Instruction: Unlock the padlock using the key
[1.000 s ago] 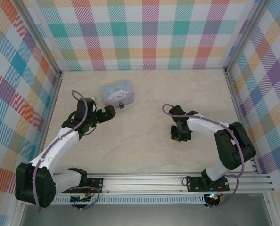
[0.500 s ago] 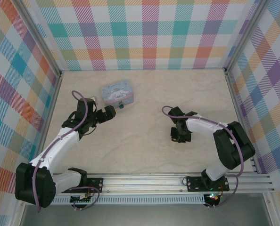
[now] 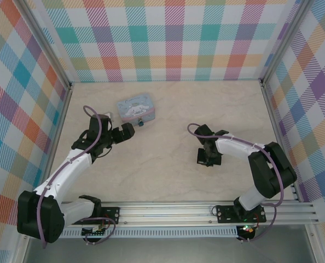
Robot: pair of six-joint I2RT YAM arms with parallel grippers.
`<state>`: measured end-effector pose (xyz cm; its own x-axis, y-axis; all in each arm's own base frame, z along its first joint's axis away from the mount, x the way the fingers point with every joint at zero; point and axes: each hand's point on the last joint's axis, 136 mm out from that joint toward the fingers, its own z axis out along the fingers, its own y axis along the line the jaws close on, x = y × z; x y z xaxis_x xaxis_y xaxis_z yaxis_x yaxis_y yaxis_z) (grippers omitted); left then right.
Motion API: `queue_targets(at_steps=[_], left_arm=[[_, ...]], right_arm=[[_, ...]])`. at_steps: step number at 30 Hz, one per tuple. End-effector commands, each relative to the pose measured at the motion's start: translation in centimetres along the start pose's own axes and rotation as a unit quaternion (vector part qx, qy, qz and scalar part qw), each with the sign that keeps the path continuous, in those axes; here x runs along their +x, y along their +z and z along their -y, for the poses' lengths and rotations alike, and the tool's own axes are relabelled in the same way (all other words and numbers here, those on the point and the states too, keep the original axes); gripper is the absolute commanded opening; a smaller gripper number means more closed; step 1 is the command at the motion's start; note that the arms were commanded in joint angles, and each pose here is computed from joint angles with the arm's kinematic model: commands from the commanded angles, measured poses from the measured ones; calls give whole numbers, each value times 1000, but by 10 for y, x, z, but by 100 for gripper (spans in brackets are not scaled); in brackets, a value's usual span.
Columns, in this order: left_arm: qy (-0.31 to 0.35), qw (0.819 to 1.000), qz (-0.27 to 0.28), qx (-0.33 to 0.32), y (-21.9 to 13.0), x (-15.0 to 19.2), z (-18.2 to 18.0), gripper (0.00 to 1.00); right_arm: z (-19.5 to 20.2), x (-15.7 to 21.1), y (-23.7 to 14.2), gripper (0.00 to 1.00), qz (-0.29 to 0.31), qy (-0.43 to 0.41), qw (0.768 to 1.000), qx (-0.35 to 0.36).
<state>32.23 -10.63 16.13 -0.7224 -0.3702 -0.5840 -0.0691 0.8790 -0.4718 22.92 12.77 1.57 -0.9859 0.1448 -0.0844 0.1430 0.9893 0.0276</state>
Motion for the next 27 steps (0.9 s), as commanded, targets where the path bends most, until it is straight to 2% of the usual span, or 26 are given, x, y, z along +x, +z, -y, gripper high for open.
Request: queue_targets(at_steps=[1, 7, 11, 13, 17, 22, 25, 27], left_arm=[[13, 1000, 2, 15, -6, 4, 7, 100], [28, 998, 6, 53, -16, 2, 26, 100], [39, 993, 14, 108, -26, -3, 53, 99], [48, 990, 12, 134, -31, -3, 68, 98], [66, 980, 5, 188, -41, 0, 102, 94], [88, 965, -15, 247, -52, 6, 147, 85], [107, 954, -35, 278, -58, 15, 174, 78], [117, 947, -45, 294, -61, 20, 189, 72]], right_arm=[[7, 7, 3, 0, 3, -10, 1000, 10], [-19, -10, -21, 0, 89, -46, 992, -72], [-49, -22, -55, 0, 179, -95, 967, -154], [-64, -26, -76, 0, 227, -122, 946, -196], [-92, -29, -128, 0, 325, -177, 888, -273], [-124, -21, -193, 0, 421, -246, 797, -356], [-134, -16, -216, 0, 454, -280, 763, -366], [-140, -14, -223, 0, 465, -303, 749, -362]])
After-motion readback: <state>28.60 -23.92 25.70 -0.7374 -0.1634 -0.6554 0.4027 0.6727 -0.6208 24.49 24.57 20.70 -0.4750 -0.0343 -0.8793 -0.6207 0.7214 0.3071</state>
